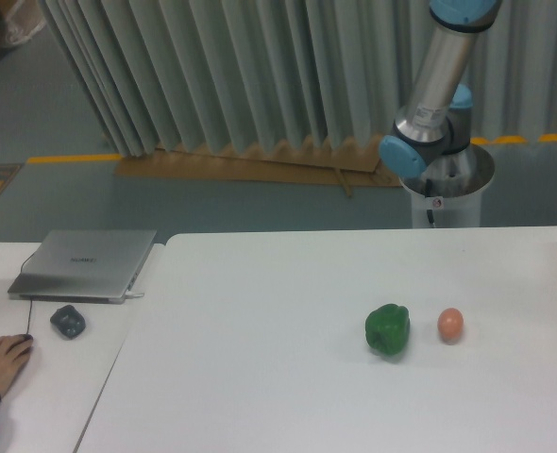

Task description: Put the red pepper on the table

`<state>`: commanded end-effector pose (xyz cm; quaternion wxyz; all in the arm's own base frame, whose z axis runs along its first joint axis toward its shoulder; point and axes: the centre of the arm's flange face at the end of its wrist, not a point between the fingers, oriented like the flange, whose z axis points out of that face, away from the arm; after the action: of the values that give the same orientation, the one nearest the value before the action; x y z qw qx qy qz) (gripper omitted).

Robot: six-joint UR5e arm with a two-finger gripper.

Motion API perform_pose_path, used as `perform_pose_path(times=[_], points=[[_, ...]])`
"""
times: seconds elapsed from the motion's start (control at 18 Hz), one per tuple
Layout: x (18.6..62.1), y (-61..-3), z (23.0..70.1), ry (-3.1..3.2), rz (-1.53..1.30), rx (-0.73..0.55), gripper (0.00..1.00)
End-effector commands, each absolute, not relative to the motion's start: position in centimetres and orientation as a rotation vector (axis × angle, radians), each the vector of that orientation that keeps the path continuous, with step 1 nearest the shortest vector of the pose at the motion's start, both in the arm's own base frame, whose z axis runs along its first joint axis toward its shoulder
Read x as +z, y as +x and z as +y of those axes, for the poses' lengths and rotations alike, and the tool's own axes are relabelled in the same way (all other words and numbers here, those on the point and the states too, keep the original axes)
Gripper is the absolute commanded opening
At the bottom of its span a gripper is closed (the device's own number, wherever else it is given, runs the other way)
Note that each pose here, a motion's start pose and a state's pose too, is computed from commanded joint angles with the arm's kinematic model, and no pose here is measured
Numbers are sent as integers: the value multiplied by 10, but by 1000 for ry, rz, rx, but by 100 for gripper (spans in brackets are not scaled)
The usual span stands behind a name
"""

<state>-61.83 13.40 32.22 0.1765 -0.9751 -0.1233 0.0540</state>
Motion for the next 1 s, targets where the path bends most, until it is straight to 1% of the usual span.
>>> perform_pose_path(times=[0.11, 0.22, 0.72, 1.0], points=[[308, -610, 138, -2746, -417, 156, 100], [303, -609, 136, -2747, -433, 151, 100], [295, -612, 98, -2746, -509, 147, 100], [283, -612, 101, -2746, -507, 145, 100]])
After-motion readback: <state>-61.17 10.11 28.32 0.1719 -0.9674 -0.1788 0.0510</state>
